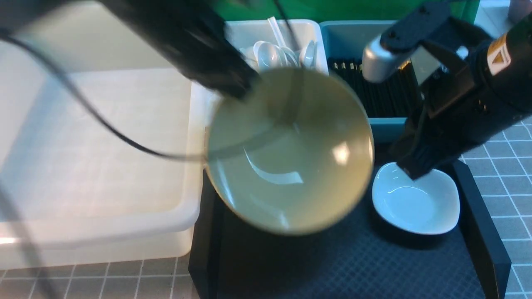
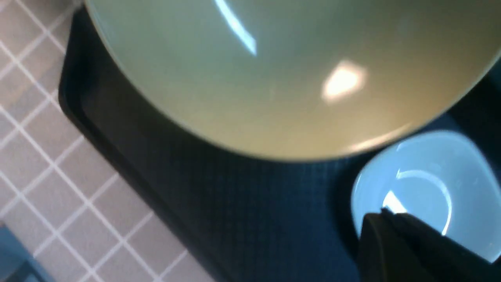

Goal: On grey table put chopsticks spoon bowls plates into blue grey white boxes.
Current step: 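Grasp the large bowl on the tray by its rim, then place the tan bowl onto the bowl stack in the left bin with the left gripper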

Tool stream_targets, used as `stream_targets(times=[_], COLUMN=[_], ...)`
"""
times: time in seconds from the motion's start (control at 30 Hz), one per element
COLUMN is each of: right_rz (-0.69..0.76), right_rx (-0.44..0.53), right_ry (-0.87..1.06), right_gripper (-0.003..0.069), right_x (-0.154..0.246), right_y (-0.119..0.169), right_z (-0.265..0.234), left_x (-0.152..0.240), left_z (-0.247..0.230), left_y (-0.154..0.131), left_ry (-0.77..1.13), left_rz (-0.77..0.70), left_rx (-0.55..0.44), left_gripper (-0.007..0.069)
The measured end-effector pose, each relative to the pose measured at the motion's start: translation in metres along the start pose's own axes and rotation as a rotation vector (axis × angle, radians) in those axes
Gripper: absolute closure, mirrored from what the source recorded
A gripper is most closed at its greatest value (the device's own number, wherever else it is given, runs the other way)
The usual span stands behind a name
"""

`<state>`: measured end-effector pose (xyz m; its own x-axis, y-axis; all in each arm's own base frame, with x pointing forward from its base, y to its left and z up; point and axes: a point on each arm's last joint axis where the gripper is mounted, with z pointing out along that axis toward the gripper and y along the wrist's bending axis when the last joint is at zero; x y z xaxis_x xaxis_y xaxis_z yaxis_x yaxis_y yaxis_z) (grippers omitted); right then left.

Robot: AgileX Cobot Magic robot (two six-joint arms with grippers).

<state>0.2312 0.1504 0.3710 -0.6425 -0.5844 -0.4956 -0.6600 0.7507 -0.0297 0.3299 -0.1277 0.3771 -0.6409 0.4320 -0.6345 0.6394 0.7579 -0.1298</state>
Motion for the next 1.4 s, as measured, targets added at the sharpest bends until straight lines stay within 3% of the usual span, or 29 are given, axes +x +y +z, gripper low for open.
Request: stream_targets(times=[0.17,0.27,0.3,0.37,0.53,0.83,1.0,1.13,1.2,1.23,1.27,1.3,1.37,1.4], right_rz=[-0.012,-0.045,-0.048,-0.059,-0.084,-0.104,-0.115,-0.113,-0.113,-0.113,-0.115,-0.115,-0.116,-0.116], right_rx=[-0.051,-0.118,-0.121,-0.139,-0.133,-0.119,-0.117,-0.123,-0.128,-0.129,-0.131,-0.131,-0.132,-0.132], right_ry=[-0.111,-0.196,-0.199,-0.241,-0.28,-0.316,-0.313,-0.285,-0.261,-0.259,-0.249,-0.248,-0.245,-0.245], right_gripper=[0.0622,0.0618,0.0618,0.0617,0.0617,0.0615,0.0614,0.0614,0.0614,0.0614,0.0614,0.0614,0.0614,0.0614], right_x=[-0.013,-0.022,-0.022,-0.026,-0.029,-0.032,-0.034,-0.035,-0.035,-0.035,-0.035,-0.035,-0.035,-0.035], right_y=[0.005,0.011,0.011,0.013,0.013,0.012,0.012,0.011,0.011,0.011,0.01,0.01,0.01,0.01], right_z=[-0.01,-0.015,-0.015,-0.017,-0.018,-0.019,-0.015,-0.004,0.003,0.003,0.006,0.006,0.007,0.007], left_x=[0.018,0.055,0.057,0.088,0.15,0.204,0.215,0.219,0.223,0.223,0.226,0.227,0.23,0.229], left_z=[-0.094,-0.15,-0.152,-0.17,-0.159,-0.11,-0.1,-0.095,-0.091,-0.091,-0.089,-0.089,-0.09,-0.09], left_y=[0.041,0.087,0.089,0.121,0.17,0.194,0.205,0.211,0.213,0.213,0.213,0.213,0.213,0.213], left_ry=[-0.21,-0.275,-0.275,-0.282,-0.265,-0.142,-0.104,-0.101,-0.084,-0.08,-0.058,-0.051,-0.024,-0.021], left_rz=[-0.142,-0.301,-0.312,-0.444,-0.679,-0.781,-0.799,-0.845,-0.878,-0.881,-0.904,-0.904,-0.926,-0.925], left_rx=[-0.084,-0.221,-0.225,-0.315,-0.418,-0.507,-0.54,-0.537,-0.528,-0.527,-0.53,-0.532,-0.55,-0.551], left_gripper=[0.0617,0.062,0.062,0.062,0.062,0.062,0.059,0.0491,0.0388,0.0379,0.0295,0.0286,0.0169,0.0169])
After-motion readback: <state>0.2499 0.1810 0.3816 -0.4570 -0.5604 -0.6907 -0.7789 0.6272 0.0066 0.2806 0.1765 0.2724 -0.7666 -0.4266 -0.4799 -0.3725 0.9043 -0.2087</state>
